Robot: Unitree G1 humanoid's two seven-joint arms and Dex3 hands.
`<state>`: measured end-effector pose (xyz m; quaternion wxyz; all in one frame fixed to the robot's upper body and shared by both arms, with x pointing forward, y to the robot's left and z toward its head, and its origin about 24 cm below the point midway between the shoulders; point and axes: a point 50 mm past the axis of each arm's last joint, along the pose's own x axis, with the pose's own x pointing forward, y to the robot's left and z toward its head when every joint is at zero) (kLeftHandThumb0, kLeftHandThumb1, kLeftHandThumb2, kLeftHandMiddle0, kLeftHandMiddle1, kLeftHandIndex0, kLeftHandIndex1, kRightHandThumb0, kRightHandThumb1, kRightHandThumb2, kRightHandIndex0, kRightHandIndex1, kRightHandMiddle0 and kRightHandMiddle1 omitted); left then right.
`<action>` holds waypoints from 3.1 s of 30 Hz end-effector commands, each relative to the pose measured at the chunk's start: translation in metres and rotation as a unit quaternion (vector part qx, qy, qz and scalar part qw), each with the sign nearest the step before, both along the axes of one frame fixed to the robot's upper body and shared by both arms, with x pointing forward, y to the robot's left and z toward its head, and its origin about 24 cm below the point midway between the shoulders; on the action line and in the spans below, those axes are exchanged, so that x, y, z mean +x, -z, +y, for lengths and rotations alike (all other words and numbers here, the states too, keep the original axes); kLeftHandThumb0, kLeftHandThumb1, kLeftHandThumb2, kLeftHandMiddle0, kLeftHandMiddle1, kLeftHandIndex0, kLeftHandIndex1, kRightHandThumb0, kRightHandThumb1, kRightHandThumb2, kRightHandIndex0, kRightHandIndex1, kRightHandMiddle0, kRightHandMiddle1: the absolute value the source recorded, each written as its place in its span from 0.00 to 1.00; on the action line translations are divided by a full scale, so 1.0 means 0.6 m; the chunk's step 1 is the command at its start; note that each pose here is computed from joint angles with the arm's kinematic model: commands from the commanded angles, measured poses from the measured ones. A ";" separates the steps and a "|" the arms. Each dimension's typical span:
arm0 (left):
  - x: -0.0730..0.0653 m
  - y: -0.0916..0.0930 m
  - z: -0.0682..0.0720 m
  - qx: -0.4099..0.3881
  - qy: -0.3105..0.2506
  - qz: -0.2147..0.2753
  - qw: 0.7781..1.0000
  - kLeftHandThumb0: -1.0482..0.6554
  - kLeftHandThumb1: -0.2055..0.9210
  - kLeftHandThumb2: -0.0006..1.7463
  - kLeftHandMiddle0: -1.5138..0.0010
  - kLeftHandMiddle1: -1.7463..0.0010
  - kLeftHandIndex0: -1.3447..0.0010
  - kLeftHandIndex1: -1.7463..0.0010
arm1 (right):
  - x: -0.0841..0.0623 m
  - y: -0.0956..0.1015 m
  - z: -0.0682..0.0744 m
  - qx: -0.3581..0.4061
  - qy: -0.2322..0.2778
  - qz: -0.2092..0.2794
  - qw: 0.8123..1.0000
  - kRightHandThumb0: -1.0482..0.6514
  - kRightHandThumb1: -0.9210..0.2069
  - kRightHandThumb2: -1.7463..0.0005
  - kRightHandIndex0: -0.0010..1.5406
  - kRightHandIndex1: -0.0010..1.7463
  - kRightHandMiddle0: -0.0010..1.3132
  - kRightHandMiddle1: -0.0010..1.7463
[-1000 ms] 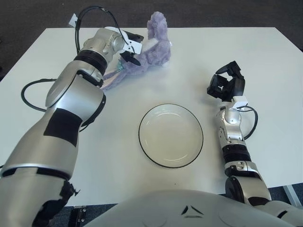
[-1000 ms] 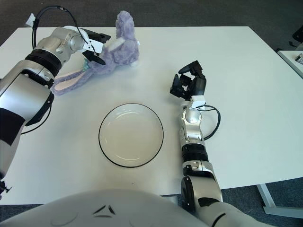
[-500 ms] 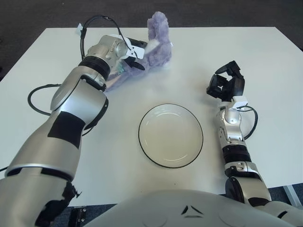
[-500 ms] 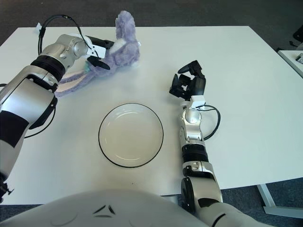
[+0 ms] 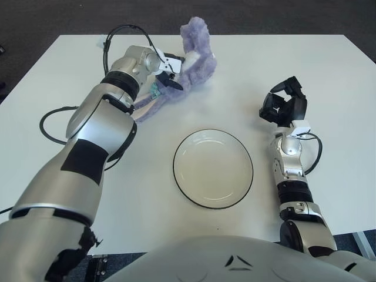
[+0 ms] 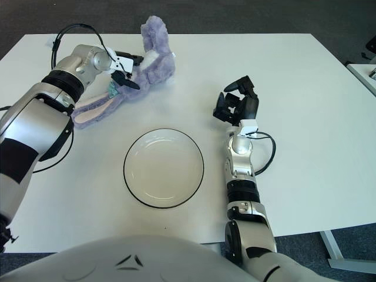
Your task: Put the doll into the plate.
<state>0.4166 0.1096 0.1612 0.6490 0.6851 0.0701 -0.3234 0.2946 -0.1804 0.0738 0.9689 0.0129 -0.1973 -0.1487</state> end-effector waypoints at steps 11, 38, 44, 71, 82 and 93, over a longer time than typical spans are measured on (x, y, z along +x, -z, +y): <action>-0.016 0.076 0.004 0.068 -0.005 0.026 0.997 0.11 0.98 0.13 0.58 0.01 1.00 1.00 | -0.068 0.109 -0.011 0.026 0.036 0.131 0.990 0.35 0.47 0.29 0.84 1.00 0.43 1.00; -0.047 0.171 0.011 0.105 -0.053 0.037 0.992 0.20 0.75 0.34 0.67 0.17 1.00 1.00 | -0.072 0.107 -0.022 0.023 0.046 0.135 0.990 0.35 0.46 0.31 0.85 1.00 0.42 1.00; -0.051 0.179 0.011 0.107 -0.064 0.039 0.991 0.20 0.74 0.34 0.66 0.17 1.00 1.00 | -0.073 0.106 -0.024 0.020 0.050 0.132 0.990 0.35 0.46 0.31 0.84 1.00 0.42 1.00; -0.068 0.215 0.013 0.056 -0.112 0.038 0.991 0.24 0.60 0.42 0.58 0.10 1.00 0.85 | -0.074 0.104 -0.032 0.017 0.068 0.129 0.989 0.34 0.48 0.29 0.85 1.00 0.43 1.00; -0.070 0.219 0.015 0.018 -0.117 0.019 0.993 0.76 0.51 0.57 0.51 0.17 1.00 0.52 | -0.074 0.104 -0.034 0.021 0.071 0.128 0.989 0.34 0.49 0.28 0.85 1.00 0.44 1.00; -0.070 0.218 0.013 -0.013 -0.101 -0.005 0.995 0.90 0.40 0.71 0.48 0.13 0.96 0.04 | -0.074 0.105 -0.035 0.021 0.072 0.129 0.989 0.34 0.49 0.28 0.85 1.00 0.44 1.00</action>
